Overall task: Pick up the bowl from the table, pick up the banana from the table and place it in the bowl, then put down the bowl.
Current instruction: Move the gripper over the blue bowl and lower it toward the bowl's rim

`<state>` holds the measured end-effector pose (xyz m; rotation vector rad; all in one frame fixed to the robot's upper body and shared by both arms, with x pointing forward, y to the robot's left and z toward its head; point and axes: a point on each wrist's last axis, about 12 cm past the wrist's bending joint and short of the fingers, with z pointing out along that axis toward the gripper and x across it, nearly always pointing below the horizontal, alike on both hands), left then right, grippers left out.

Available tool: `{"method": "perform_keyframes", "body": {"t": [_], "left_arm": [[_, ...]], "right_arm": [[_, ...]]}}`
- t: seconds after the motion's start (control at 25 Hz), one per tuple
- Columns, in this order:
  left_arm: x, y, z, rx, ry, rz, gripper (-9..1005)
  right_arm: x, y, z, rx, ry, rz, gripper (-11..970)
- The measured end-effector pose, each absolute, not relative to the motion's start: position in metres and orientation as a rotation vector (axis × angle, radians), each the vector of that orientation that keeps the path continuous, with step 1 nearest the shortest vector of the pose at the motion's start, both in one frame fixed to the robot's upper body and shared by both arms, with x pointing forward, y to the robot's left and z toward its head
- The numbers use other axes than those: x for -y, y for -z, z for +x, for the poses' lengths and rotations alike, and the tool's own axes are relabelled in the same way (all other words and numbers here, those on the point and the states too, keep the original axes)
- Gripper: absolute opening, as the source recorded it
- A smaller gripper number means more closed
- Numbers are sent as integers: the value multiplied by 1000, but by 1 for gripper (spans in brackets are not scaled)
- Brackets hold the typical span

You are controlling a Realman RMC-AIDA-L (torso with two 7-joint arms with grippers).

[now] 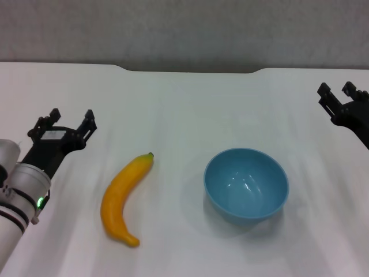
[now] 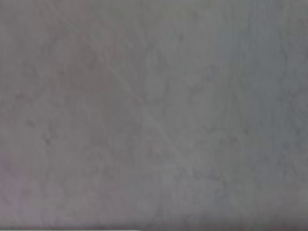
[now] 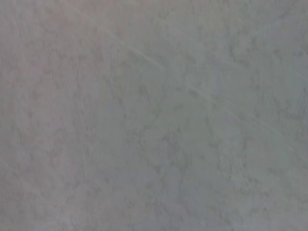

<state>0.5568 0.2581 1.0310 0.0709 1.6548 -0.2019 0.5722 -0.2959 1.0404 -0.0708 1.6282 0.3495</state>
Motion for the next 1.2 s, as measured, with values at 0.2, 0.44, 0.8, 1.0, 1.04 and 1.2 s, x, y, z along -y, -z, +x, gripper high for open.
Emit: {"method": "perform_keyframes", "body": {"t": [0.2,0.44,0.8,1.0,1.04,1.2], "left_arm": [[-261,-1032,558,-1654,199,41,801],[-257,-1031,557,-1659,200,63,800],[-251,-1028,556,-1688,203,138,800],[-246,-1033,560,-1721,234,127,799],[-246,-1036,561,-1730,242,122,798],[-246,-1050,568,-1781,274,99,797]], "right_arm": [[295,-1040,572,-1630,-352,-71,640],[297,-1038,572,-1653,-371,-46,640],[291,-1036,575,-1689,-371,-81,639],[284,-1041,577,-1680,-399,-131,639],[281,-1043,579,-1686,-411,-132,639],[273,-1048,582,-1711,-440,-147,639]]}}
